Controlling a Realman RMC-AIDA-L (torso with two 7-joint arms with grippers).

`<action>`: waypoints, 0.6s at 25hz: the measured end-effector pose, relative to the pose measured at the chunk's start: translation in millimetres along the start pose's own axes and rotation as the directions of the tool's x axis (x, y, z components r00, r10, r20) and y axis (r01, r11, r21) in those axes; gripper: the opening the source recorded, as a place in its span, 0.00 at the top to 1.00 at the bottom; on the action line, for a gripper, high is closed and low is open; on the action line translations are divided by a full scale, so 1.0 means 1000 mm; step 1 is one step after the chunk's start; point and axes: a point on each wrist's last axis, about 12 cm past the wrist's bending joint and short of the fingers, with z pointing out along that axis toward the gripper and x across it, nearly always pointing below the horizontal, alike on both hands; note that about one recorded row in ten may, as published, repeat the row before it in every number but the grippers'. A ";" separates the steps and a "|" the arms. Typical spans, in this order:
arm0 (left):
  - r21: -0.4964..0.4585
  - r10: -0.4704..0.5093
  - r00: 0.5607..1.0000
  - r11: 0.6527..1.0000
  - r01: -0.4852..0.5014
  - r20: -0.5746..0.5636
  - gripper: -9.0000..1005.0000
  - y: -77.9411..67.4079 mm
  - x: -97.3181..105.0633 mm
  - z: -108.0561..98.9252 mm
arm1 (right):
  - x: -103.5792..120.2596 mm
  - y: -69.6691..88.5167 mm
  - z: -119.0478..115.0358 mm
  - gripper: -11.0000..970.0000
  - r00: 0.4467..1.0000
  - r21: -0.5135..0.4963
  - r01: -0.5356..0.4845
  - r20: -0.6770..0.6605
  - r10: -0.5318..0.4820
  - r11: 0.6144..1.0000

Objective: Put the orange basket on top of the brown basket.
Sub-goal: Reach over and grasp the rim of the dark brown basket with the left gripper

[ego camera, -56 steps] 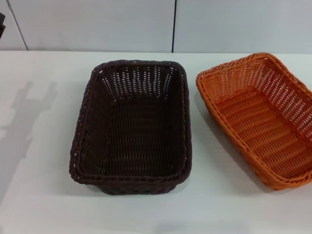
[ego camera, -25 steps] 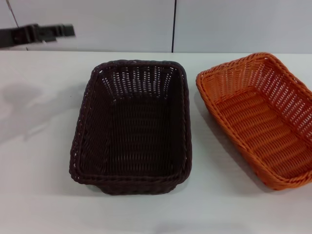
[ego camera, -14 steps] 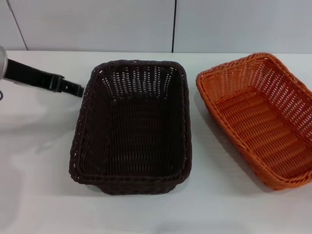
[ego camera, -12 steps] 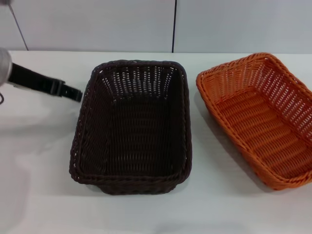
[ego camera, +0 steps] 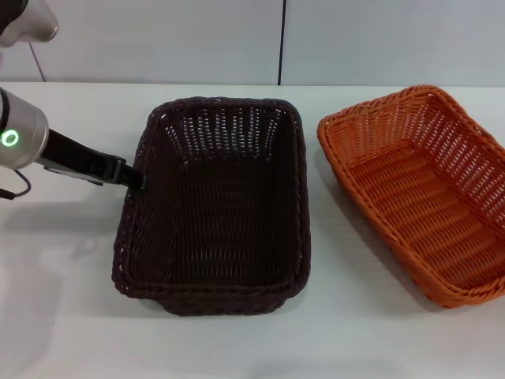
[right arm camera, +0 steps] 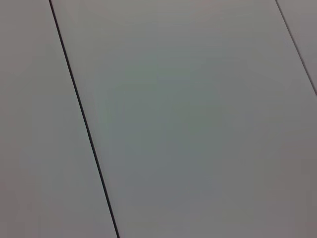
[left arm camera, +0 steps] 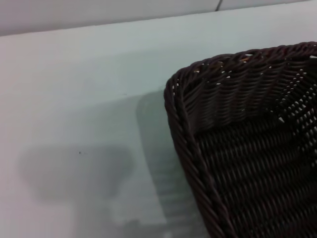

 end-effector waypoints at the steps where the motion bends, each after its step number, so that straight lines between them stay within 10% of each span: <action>1: 0.000 0.000 1.000 1.000 0.000 0.000 0.29 0.000 0.000 0.000 | 0.000 0.000 0.000 0.13 1.000 0.000 0.000 0.000 0.000 1.000; 15: 0.033 -0.049 0.998 0.998 0.051 -0.040 0.33 0.005 0.009 0.037 | 0.001 0.000 0.003 0.13 1.000 0.006 0.001 -0.017 -0.001 1.000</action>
